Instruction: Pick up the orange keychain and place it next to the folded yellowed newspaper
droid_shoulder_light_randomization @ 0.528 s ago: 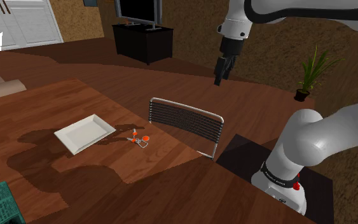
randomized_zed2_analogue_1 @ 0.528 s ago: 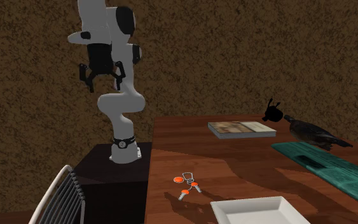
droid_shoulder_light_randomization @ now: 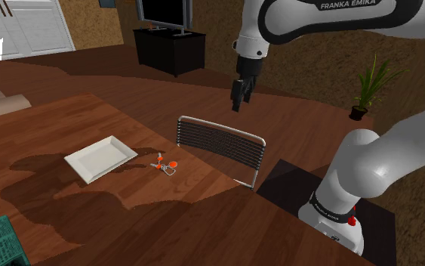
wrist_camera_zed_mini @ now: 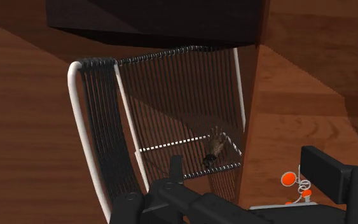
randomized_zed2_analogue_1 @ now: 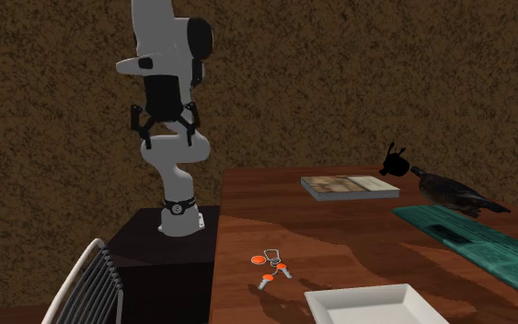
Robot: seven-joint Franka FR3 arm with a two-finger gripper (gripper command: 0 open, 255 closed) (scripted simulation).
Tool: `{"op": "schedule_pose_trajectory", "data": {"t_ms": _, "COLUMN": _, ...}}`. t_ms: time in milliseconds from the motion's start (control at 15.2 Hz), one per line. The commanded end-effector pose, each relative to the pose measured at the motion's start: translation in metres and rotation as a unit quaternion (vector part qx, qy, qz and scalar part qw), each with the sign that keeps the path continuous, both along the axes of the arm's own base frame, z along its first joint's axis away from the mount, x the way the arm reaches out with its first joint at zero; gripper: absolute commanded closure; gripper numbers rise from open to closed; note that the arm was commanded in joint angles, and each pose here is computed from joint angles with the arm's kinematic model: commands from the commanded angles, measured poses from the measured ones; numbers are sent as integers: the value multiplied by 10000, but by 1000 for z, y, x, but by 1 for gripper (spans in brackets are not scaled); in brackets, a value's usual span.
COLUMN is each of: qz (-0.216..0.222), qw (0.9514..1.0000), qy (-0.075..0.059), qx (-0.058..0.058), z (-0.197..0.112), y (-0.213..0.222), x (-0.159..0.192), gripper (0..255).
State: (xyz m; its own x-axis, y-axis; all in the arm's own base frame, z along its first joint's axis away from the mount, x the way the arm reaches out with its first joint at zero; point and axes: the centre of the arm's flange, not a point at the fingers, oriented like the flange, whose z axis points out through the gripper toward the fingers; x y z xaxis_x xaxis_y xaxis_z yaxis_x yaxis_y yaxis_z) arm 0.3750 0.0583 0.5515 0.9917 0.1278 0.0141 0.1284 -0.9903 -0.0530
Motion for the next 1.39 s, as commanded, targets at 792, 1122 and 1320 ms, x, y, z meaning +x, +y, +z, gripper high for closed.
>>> {"op": "schedule_pose_trajectory", "data": {"t_ms": 792, "qz": 645, "qw": 9974, "qy": 150, "qx": -298, "z": -91, "y": 137, "x": 106, "gripper": 0}}
{"op": "schedule_pose_trajectory", "data": {"t_ms": 1122, "qz": 874, "qw": 9951, "qy": 205, "qx": -405, "z": -126, "y": 187, "x": 139, "gripper": 0}}
{"op": "schedule_pose_trajectory", "data": {"t_ms": 1320, "qz": 1012, "qw": 9935, "qy": 237, "qx": -469, "z": -147, "y": 218, "x": 157, "gripper": 0}}
